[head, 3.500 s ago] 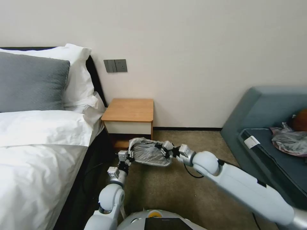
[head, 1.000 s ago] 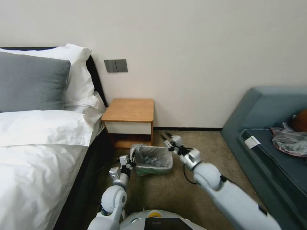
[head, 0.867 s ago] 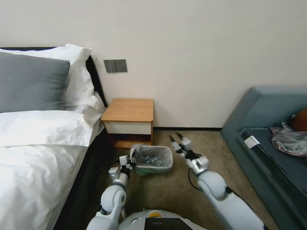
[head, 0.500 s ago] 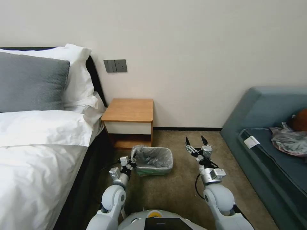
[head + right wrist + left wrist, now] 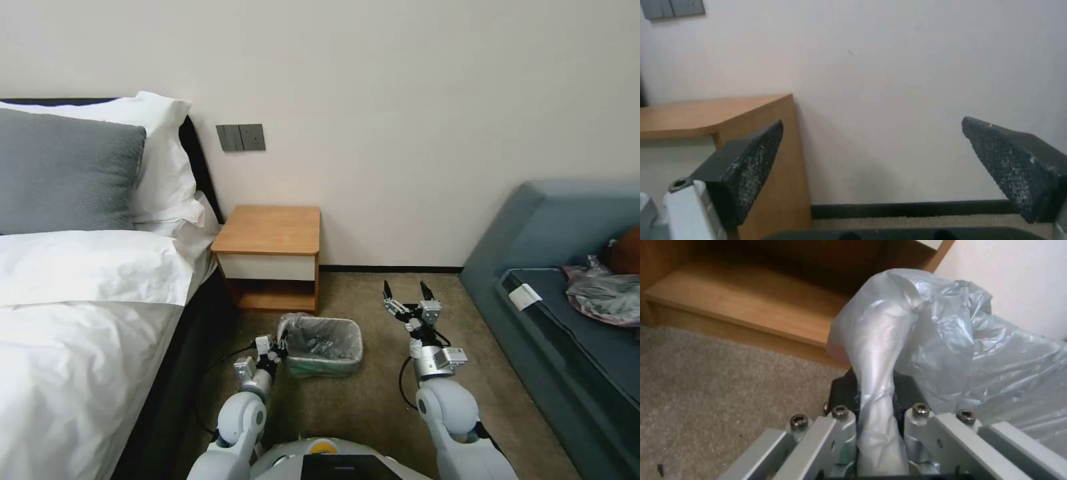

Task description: Pick up the garbage bag from the table and place it over the trash can.

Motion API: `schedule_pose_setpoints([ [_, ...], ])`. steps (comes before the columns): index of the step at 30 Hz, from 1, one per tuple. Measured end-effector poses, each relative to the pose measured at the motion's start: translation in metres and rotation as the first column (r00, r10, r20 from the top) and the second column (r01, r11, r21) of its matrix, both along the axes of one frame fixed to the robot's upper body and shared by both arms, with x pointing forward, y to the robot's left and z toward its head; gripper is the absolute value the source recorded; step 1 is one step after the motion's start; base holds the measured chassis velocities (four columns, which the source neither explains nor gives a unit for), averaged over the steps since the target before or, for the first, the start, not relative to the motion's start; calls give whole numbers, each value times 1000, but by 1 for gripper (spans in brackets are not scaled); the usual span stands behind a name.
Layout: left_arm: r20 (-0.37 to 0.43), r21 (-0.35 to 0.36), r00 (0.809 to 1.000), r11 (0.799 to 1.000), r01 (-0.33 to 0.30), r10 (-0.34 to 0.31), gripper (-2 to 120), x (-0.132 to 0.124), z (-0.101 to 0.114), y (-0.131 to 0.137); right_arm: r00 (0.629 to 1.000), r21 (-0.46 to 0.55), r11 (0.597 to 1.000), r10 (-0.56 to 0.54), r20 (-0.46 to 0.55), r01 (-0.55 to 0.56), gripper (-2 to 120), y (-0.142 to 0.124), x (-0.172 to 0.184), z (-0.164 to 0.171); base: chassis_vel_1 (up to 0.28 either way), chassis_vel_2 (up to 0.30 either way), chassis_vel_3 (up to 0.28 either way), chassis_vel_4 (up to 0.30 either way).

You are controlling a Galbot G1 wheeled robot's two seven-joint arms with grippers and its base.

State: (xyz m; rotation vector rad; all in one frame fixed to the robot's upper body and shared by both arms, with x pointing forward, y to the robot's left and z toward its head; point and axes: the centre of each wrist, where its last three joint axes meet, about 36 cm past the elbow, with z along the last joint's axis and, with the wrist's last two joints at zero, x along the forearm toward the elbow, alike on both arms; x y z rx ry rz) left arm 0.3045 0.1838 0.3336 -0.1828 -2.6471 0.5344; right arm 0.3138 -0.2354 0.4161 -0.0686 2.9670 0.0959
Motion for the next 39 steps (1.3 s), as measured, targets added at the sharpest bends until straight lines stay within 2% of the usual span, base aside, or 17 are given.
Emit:
schedule_pose_setpoints([
  [9, -2, -9, 1000, 1000, 4, -4, 8, -3, -5, -4, 999, 2, 999, 33, -8, -33, 100, 5, 1, -3, 0, 0, 0, 0],
  [11, 2, -15, 1000, 1000, 13, -13, 15, -3, -3, -6, 999, -1, 999, 45, -12, -45, 100, 7, 1, -5, 0, 0, 0, 0],
  [12, 2, -15, 1000, 1000, 13, -13, 15, -3, -3, -6, 999, -1, 999, 45, -12, -45, 100, 7, 1, -5, 0, 0, 0, 0],
  [16, 11, -17, 1000, 999, 27, -27, 37, -4, 0, -8, 998, -3, 998, 66, -13, -66, 100, 11, 1, -6, 0, 0, 0, 0],
  [20, 14, -14, 999, 999, 30, -29, 45, -4, 2, -8, 997, -3, 998, 70, -15, -70, 100, 12, 2, -6, 0, 0, 0, 0],
  [24, 36, 6, 999, 999, 33, -33, 66, -4, 8, -8, 997, -4, 997, 79, -19, -79, 100, 14, 2, -8, 0, 0, 0, 0],
  [28, 44, 13, 998, 999, 32, -33, 72, -4, 10, -9, 997, -2, 997, 80, -20, -80, 100, 15, 2, -9, 0, 0, 0, 0],
  [31, 57, 23, 998, 999, 29, -30, 92, -6, 14, -8, 996, 2, 996, 86, -26, -86, 100, 19, 2, -11, 0, 0, 0, 0],
  [34, 62, 30, 998, 999, 25, -27, 98, -6, 15, -7, 996, 3, 996, 89, -26, -89, 100, 20, 2, -11, 0, 0, 0, 0],
  [37, 71, 41, 997, 999, 21, -24, 99, -6, 15, -7, 996, 3, 996, 89, -26, -89, 100, 20, 3, -12, 0, 0, 0, 0],
  [39, 125, 78, 992, 997, 0, -10, 100, -5, 14, -7, 996, 7, 996, 87, -27, -87, 100, 21, 3, -13, 0, 0, 0, 0],
])
